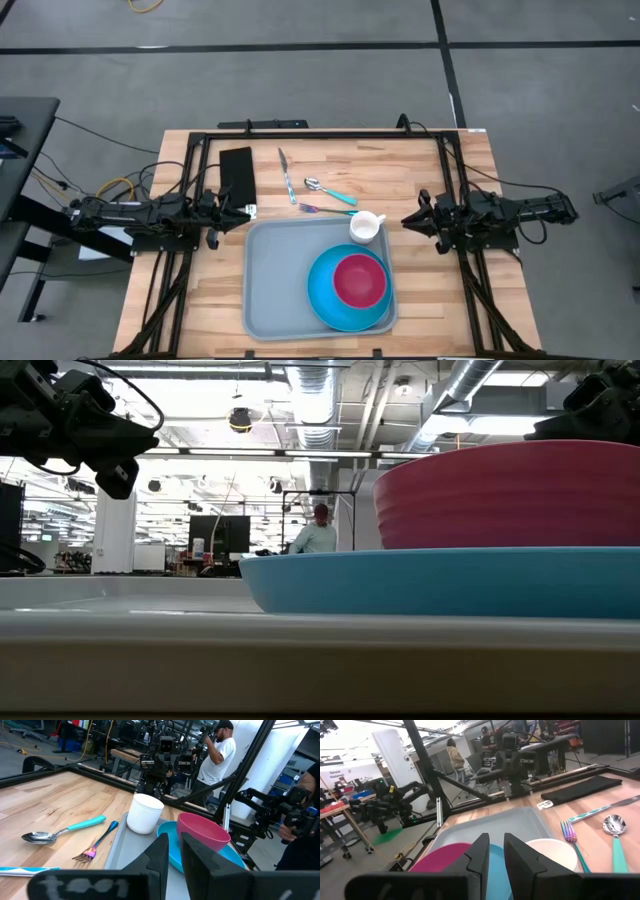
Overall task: Set up tray
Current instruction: Put the black napkin on the gray serving tray to the left of the blue plate
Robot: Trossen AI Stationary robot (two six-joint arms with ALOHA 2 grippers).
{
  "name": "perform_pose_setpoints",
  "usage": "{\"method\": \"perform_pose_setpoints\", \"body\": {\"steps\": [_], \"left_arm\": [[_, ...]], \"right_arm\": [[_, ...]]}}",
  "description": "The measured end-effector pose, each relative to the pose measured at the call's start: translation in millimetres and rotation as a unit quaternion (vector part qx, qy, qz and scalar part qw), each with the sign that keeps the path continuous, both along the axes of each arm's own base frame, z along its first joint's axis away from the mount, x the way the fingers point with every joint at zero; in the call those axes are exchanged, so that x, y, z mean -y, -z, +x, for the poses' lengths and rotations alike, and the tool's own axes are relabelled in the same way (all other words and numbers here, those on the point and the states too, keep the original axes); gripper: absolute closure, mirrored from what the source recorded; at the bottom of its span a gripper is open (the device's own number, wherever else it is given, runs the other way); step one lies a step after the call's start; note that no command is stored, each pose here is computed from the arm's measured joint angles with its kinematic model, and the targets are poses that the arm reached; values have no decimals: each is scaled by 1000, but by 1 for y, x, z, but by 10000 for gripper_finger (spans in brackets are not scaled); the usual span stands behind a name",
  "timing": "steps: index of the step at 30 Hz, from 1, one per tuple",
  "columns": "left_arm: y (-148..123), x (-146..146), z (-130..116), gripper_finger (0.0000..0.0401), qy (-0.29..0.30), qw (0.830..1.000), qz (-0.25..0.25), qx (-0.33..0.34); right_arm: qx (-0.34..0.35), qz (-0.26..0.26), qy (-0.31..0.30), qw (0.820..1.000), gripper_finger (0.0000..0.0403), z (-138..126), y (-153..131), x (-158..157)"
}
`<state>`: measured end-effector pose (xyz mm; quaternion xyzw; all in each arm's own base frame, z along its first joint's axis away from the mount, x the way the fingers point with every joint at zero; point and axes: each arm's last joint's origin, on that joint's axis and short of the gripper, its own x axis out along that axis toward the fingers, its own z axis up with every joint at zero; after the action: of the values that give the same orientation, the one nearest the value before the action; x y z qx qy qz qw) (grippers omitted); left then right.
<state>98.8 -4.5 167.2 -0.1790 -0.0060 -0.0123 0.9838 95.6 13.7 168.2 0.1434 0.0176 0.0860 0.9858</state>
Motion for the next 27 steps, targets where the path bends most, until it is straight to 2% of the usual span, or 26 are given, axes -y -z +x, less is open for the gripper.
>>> {"method": "perform_pose_setpoints", "body": {"steps": [7, 27], "left_arm": [[0, 0, 0, 365, 0, 1000, 0, 0], [0, 0, 0, 365, 0, 1000, 0, 0]], "right_arm": [[-4, 16, 4, 1000, 352, 0, 0, 0], [-40, 11, 12, 999, 352, 4, 6, 0]]}}
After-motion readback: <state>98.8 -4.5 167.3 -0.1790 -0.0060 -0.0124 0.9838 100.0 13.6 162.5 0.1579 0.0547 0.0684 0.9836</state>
